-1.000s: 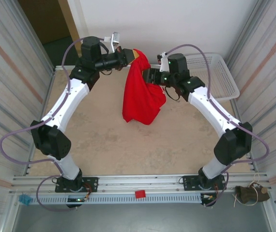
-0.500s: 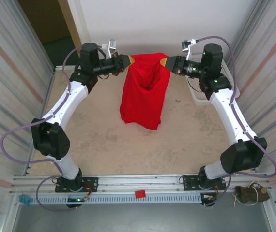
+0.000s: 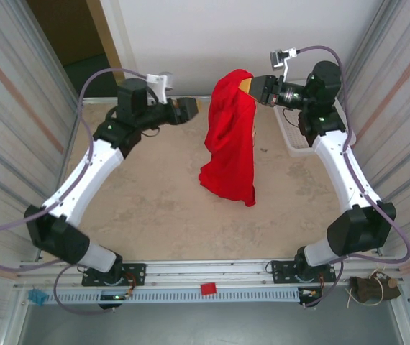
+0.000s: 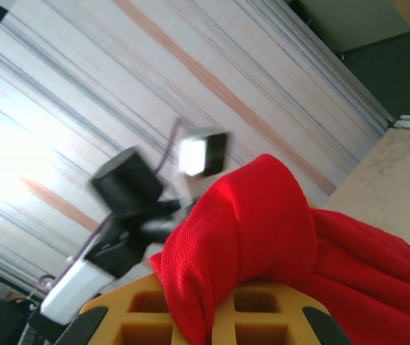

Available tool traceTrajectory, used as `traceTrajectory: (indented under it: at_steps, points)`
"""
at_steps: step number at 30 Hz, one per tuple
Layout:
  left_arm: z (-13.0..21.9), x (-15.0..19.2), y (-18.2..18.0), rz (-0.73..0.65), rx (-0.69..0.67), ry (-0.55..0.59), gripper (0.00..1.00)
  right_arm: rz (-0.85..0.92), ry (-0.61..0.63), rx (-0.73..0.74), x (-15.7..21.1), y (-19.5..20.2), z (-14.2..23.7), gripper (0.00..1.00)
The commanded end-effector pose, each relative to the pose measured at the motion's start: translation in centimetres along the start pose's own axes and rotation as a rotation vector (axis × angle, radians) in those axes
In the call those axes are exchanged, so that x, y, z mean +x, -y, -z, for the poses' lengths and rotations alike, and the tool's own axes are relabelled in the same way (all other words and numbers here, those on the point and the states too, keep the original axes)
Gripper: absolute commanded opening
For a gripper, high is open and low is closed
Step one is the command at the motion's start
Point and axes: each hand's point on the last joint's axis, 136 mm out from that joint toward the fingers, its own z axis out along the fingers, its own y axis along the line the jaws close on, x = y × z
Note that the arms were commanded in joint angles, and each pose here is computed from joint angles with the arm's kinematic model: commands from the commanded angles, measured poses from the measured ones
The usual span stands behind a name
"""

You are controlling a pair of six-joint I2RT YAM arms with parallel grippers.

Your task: Fold the inside-out t-shirt

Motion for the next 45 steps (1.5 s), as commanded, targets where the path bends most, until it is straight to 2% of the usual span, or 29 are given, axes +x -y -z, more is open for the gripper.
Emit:
traceTrajectory:
  at_steps: [1, 5, 14, 15, 16, 19, 20, 21, 23, 24, 25, 26, 27, 30, 34, 39, 45]
  points:
    - [0.3, 0.6, 2.2, -0.259, -0.056, 0.04, 0.67, 0.017, 0.001, -0.026, -0.5, -0.9, -0.5, 0.0]
    - [-1.9, 2.0, 4.4, -0.328, -0.015, 0.015, 0.7, -0.008, 0.008, -0.007, -0.6, 0.0, -0.8, 0.0]
    - [-6.0, 3.6, 2.1, -0.313, -0.091, -0.068, 0.68, -0.02, 0.014, -0.006, -0.6, 0.0, -1.3, 0.0]
    - [-6.5, 3.7, 1.9, -0.314, -0.093, -0.081, 0.64, -0.017, 0.017, -0.007, -0.7, -0.1, -1.3, 0.0]
    - [-6.9, 3.8, 1.8, -0.319, -0.095, -0.094, 0.51, -0.02, 0.021, -0.002, -0.8, 0.1, -1.2, 0.0]
    - [-6.2, 2.1, 2.9, -0.344, -0.038, -0.082, 0.05, -0.047, 0.071, 0.058, -1.7, 2.2, 0.1, 0.0]
    - [-5.2, 1.1, 3.9, -0.353, 0.006, -0.066, 0.0, -0.062, 0.093, 0.1, -2.0, 3.8, 0.8, 0.0]
    - [-4.3, 0.0, 4.8, -0.348, 0.066, -0.05, 0.0, -0.082, 0.112, 0.148, -2.2, 5.7, 1.5, 0.0]
    - [-1.8, -2.2, 7.2, -0.281, 0.289, -0.026, 0.0, -0.139, 0.138, 0.272, -2.0, 10.6, 2.7, 0.0]
    - [-0.5, -3.4, 8.0, -0.244, 0.391, -0.01, 0.0, -0.169, 0.139, 0.348, -1.6, 13.5, 3.1, 0.16]
    - [0.6, -4.5, 8.6, -0.211, 0.485, 0.008, 0.0, -0.195, 0.135, 0.404, -1.1, 15.8, 3.3, 0.36]
    - [1.3, -5.5, 8.7, -0.179, 0.554, 0.026, 0.0, -0.215, 0.126, 0.424, -0.7, 17.1, 3.3, 0.46]
    - [2.0, -6.5, 8.6, -0.14, 0.61, 0.043, 0.0, -0.235, 0.12, 0.425, -0.3, 17.6, 3.3, 0.5]
    - [2.8, -8.0, 7.9, -0.083, 0.676, 0.071, 0.0, -0.208, 0.15, 0.436, 0.5, 15.7, 4.1, 0.54]
    - [2.8, -7.8, 7.9, -0.088, 0.703, 0.045, 0.0, -0.076, 0.177, 0.473, 0.8, 9.6, 4.9, 0.55]
    - [2.6, -7.8, 8.0, -0.084, 0.719, 0.03, 0.0, 0.15, 0.085, 0.464, 2.1, 3.5, 0.6, 0.6]
    - [2.6, -8.0, 8.3, -0.068, 0.737, 0.025, 0.0, 0.222, -0.015, 0.437, 2.6, 3.8, -3.9, 0.63]
